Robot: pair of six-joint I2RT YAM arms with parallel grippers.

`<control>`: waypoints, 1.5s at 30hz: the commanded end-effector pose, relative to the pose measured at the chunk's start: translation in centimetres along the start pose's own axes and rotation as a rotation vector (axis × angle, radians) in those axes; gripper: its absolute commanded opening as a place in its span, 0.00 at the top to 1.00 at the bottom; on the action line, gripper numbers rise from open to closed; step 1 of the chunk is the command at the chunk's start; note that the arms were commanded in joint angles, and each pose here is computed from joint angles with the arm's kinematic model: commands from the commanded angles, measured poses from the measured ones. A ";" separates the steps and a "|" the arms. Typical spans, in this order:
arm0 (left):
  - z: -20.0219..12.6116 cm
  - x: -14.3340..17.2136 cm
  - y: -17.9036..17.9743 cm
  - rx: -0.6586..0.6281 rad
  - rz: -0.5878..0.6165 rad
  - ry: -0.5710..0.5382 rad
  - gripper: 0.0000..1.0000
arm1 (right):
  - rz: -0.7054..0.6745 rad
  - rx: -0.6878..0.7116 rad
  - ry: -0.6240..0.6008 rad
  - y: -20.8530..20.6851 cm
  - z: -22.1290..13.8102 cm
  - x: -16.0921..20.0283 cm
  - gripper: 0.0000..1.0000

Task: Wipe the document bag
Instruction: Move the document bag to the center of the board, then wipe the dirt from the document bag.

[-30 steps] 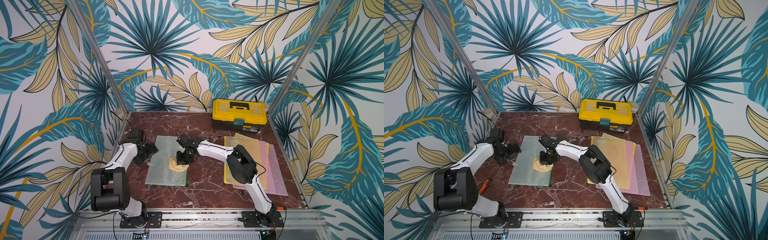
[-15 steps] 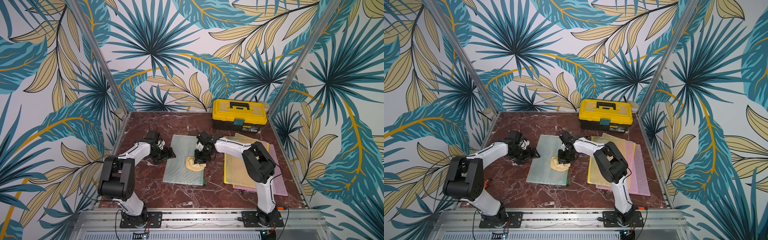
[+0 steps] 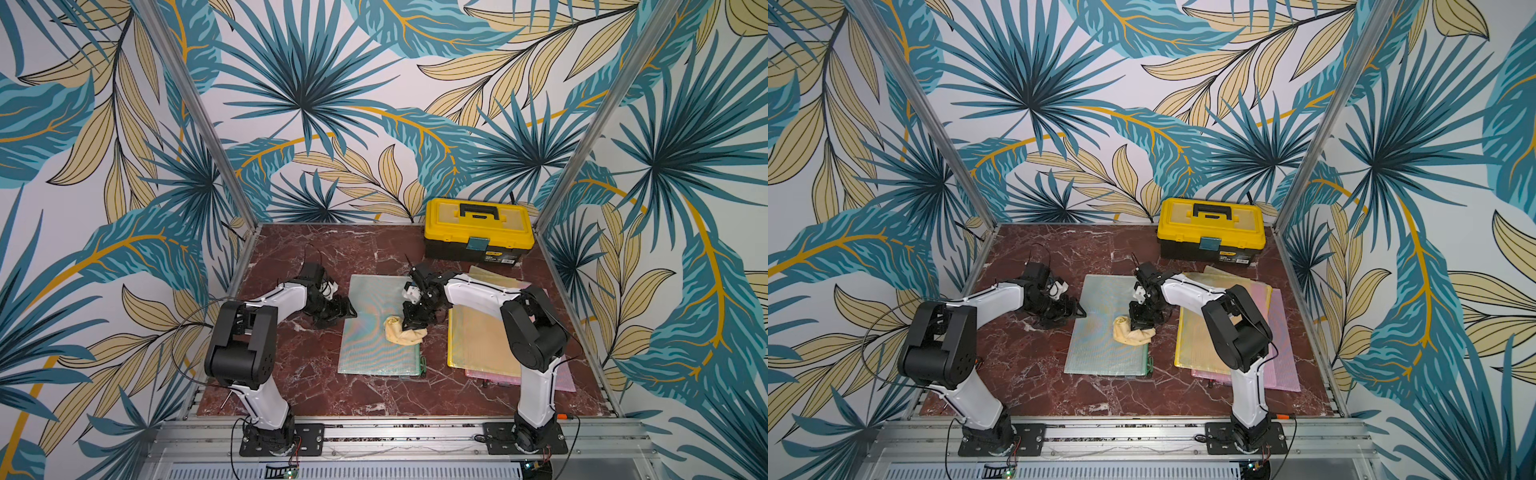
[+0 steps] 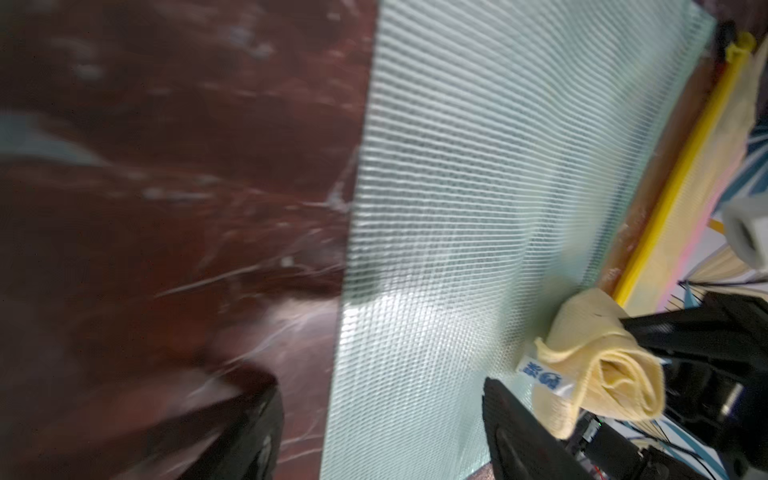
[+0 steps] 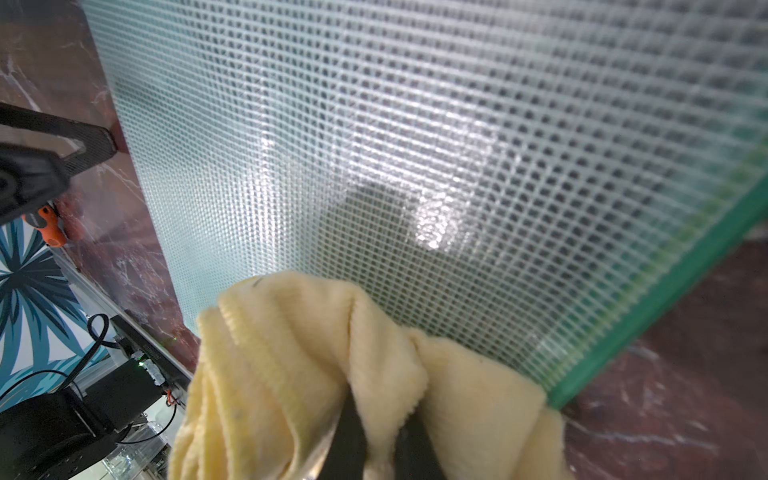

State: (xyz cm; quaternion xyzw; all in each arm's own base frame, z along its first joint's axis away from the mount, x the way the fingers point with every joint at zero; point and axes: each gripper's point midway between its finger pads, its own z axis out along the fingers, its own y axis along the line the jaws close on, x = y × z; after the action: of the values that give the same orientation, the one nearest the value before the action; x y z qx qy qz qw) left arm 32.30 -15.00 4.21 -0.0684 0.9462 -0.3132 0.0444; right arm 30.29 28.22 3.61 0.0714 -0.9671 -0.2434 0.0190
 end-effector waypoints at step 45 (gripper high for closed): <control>2.0 2.6 -1.2 -0.017 0.026 -0.022 0.18 | 0.126 0.286 -0.041 -7.6 -5.1 1.1 1.00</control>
State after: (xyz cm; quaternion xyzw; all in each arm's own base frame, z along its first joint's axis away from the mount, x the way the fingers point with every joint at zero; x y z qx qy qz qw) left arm 30.72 -18.11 4.45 -0.0631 0.9409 -0.3259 0.0672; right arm 31.85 22.29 6.88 0.0231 -0.9833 -0.1767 -0.0369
